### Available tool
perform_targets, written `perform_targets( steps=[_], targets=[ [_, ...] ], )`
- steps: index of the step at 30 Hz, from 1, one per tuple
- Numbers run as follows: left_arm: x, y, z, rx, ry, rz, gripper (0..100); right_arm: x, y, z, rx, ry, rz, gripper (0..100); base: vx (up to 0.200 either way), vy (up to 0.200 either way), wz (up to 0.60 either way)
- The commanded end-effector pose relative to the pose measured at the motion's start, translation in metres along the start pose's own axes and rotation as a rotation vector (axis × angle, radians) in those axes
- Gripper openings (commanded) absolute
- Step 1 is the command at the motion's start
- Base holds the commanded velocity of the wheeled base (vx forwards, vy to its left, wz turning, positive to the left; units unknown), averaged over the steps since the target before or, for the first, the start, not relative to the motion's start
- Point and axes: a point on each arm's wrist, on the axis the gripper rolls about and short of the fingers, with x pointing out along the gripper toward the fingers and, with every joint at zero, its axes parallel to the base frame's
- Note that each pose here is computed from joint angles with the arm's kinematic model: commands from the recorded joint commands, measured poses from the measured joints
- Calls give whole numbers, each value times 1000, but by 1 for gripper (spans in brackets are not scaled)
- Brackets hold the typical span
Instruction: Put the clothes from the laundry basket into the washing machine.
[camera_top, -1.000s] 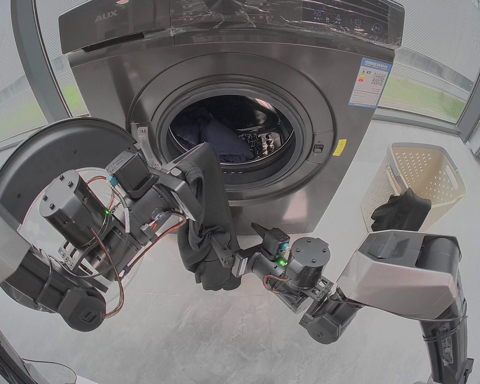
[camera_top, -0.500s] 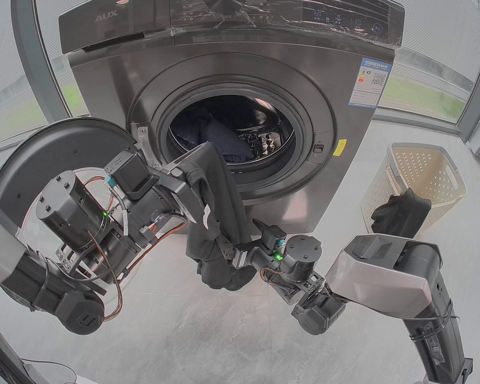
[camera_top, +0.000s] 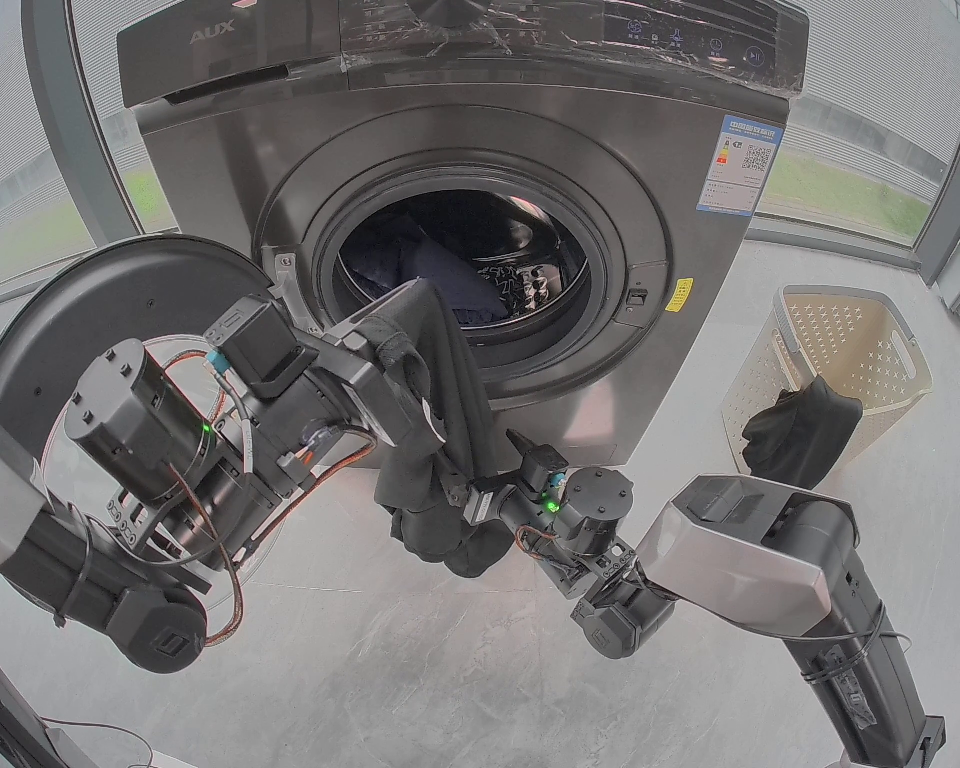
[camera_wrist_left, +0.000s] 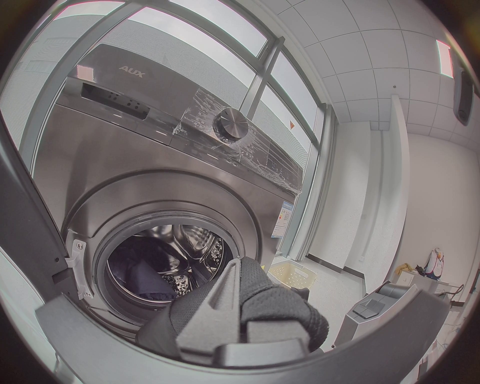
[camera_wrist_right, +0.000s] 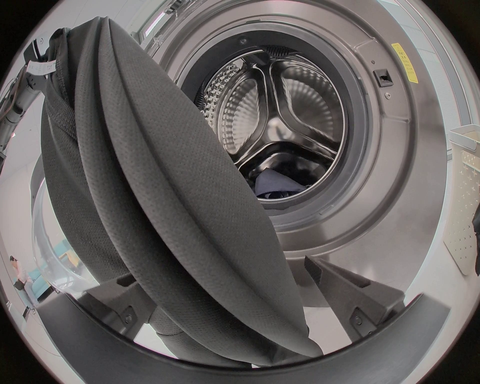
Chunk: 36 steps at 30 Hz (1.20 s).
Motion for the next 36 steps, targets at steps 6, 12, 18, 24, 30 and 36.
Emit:
perform_targets(
  steps=[6, 12, 18, 24, 30, 36],
  targets=[
    [0, -1, 0, -2, -3, -5, 0, 3, 3, -7, -5, -7, 7, 0, 0, 0, 0],
    [0, -1, 1, -2, -5, -5, 0, 4, 3, -7, -5, -9, 6, 0, 0, 0, 0],
    [0, 1, 1, 1, -5, 5, 0, 5, -5, 1, -1, -25, -21, 0, 0, 0, 0],
    [-8, 15, -9, 6, 44, 57, 0, 6, -25, 53, 14, -114, -113, 0, 0, 0, 0],
    [-17, 26, -28, 12, 127, 97, 0, -2, -36, 100, 16, -181, -140, 0, 0, 0, 0],
    [-26, 36, -50, 11, 215, 133, 0, -10, -31, 130, 18, -225, -132, 0, 0, 0, 0]
  ],
)
